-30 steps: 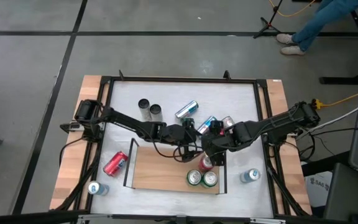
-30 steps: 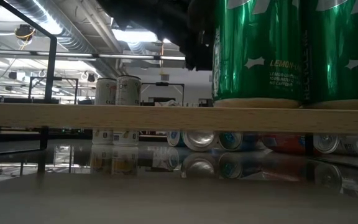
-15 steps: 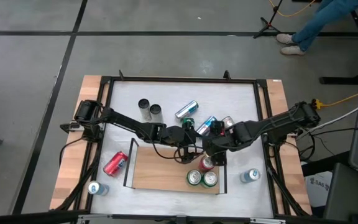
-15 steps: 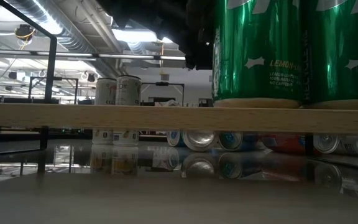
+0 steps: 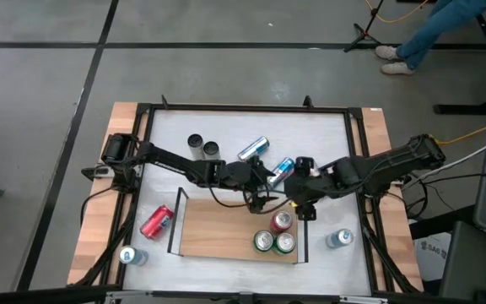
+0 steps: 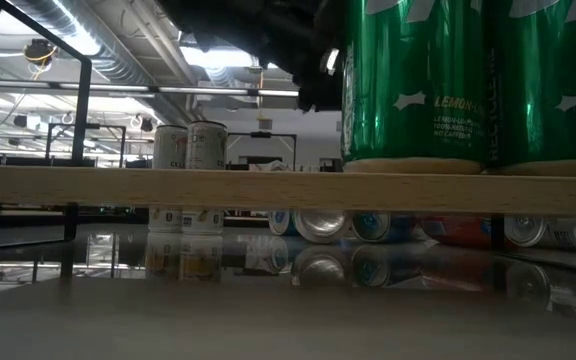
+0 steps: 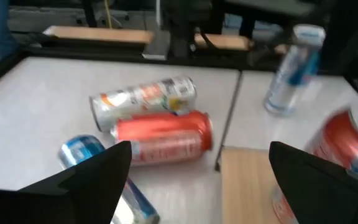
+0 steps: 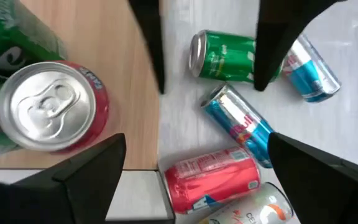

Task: Place canned beverage on shelf
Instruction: Put the green soda can on the shelf aligned with the other green soda can

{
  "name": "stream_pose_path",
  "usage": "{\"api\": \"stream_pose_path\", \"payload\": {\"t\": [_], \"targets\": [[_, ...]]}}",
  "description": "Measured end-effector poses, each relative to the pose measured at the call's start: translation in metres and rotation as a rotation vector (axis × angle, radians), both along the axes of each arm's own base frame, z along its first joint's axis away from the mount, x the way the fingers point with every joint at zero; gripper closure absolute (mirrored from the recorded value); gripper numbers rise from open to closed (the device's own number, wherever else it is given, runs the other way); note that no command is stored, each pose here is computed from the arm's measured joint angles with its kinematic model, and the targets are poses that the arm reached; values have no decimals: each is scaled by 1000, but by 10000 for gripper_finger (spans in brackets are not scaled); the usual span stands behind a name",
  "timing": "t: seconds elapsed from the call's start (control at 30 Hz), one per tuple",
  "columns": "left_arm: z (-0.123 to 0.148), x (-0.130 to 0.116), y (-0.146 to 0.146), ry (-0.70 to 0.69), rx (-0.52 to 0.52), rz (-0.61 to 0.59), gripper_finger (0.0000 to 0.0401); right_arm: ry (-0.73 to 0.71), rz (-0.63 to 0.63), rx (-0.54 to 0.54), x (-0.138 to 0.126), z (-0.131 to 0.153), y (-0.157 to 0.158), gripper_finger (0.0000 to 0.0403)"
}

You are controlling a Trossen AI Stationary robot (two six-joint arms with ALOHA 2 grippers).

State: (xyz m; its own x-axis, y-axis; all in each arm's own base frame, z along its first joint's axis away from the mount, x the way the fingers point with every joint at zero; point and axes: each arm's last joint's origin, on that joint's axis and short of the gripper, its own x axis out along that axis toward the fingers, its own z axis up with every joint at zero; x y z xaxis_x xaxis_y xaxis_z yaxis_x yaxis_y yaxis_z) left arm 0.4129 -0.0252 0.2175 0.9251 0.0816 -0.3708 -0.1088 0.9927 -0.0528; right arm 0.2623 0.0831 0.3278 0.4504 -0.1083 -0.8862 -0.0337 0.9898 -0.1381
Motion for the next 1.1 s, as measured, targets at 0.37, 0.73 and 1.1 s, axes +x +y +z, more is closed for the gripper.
{"api": "stream_pose_path", "payload": {"t": [0.37, 0.73, 1.1], "targets": [[50, 1, 36, -38, -62, 112, 25, -69, 60, -37, -32, 1, -28, 20], [113, -17, 62, 307, -163, 380, 25, -264, -65, -43, -72, -28, -88, 20], [84, -36, 67, 503, -519, 631, 25, -427, -62, -38, -74, -42, -140, 20]]}}
